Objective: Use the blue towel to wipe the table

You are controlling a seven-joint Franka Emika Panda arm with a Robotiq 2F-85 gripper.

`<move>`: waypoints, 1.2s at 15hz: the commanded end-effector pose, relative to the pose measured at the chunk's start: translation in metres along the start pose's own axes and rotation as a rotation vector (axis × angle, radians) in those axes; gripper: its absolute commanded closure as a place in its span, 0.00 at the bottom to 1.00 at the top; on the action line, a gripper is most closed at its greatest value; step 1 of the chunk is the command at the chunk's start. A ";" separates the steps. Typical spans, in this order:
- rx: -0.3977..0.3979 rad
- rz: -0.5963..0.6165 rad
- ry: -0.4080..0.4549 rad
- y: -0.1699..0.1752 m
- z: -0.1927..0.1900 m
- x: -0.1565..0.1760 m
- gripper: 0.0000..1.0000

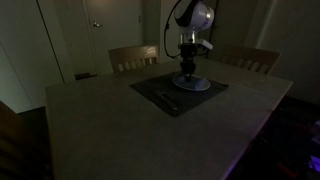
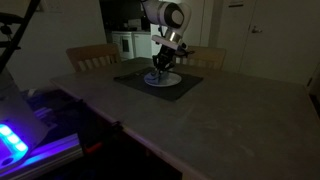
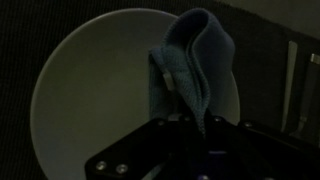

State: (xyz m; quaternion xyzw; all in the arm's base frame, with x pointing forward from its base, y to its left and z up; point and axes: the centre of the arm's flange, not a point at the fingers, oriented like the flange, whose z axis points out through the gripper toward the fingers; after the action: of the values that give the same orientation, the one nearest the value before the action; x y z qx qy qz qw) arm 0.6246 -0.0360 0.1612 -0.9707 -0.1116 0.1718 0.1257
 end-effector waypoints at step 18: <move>-0.022 0.233 0.002 0.063 0.024 -0.002 0.98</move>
State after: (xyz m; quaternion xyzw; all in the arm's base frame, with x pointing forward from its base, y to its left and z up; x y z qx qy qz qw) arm 0.6111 -0.0896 0.1398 -0.9688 -0.0096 0.2150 0.1229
